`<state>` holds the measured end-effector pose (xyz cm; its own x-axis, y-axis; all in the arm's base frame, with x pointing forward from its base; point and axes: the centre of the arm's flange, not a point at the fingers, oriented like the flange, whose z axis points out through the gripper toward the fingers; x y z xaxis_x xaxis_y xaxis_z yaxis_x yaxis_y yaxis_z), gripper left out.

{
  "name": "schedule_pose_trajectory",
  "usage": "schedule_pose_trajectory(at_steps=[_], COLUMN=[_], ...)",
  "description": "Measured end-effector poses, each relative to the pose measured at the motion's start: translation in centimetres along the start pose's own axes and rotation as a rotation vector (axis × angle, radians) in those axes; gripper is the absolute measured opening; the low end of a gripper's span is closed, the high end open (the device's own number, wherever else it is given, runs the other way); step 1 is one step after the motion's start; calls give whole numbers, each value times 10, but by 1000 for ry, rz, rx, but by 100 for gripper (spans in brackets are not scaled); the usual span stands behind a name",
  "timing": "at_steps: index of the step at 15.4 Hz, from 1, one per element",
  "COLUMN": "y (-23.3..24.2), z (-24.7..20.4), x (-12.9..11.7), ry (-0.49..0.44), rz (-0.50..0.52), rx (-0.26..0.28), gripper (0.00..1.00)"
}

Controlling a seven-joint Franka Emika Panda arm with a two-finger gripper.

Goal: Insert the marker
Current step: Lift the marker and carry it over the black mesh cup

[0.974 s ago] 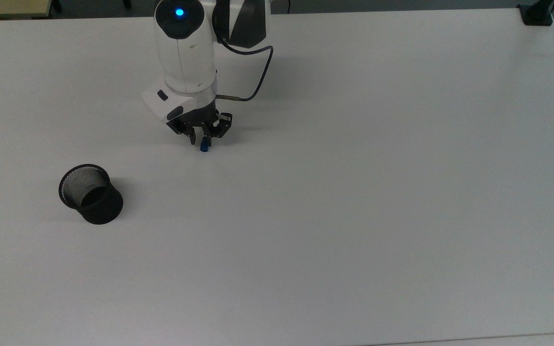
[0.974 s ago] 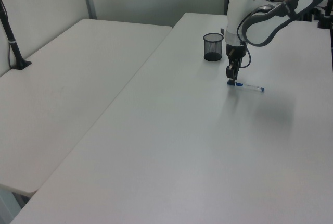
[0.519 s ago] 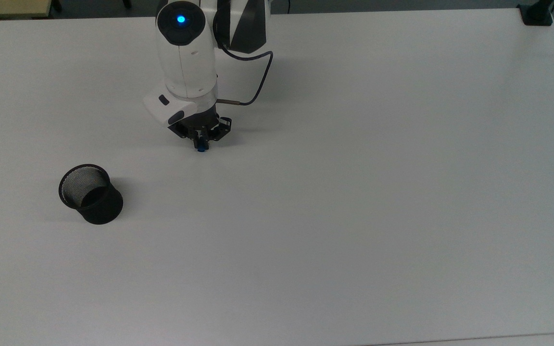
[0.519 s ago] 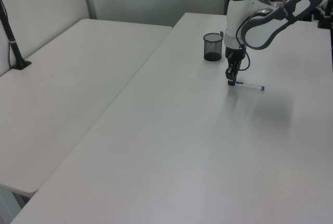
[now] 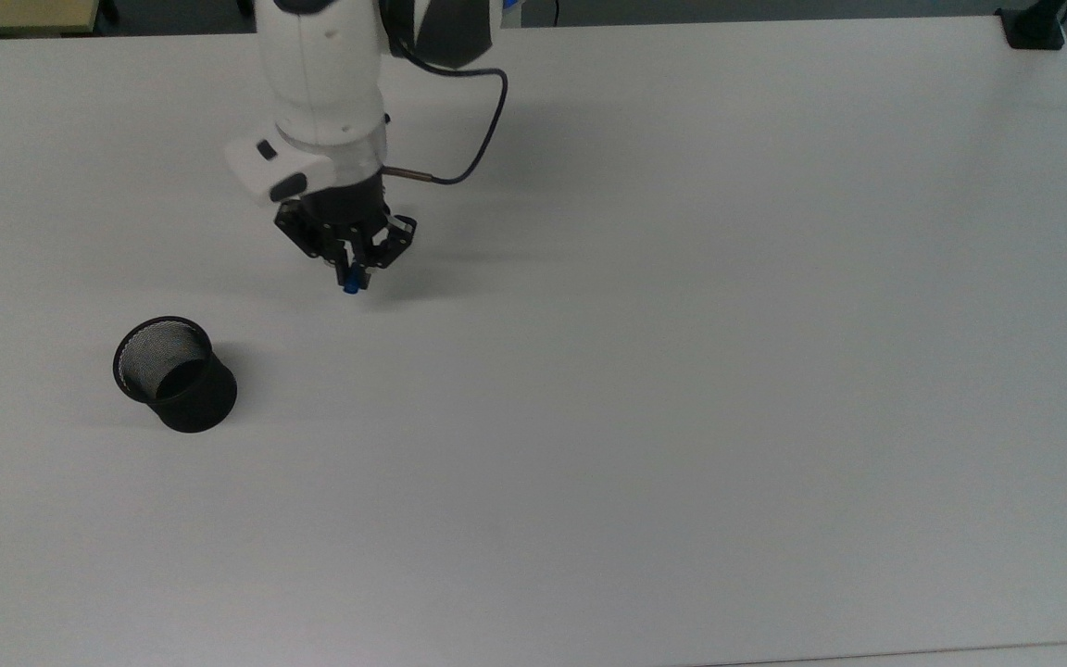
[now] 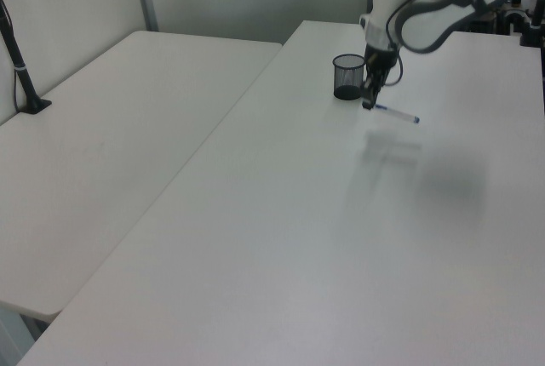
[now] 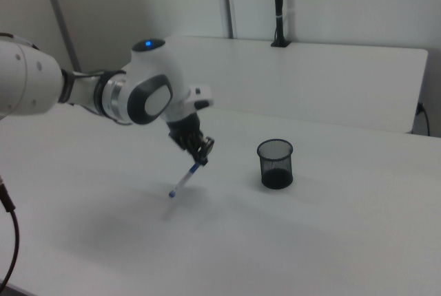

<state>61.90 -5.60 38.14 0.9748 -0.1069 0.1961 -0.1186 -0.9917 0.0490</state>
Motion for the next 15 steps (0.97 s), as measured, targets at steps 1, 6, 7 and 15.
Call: schedule_pose_trajectory(at_steps=[1,6,7,15], y=[11,61,69,122], z=[-21,-92,-96,-73], x=[8,38,42,56], ry=[41,348,407,759], rz=[19,96,110,246], rx=[0,-12,-16,-26], gripper=[18,18,18,18])
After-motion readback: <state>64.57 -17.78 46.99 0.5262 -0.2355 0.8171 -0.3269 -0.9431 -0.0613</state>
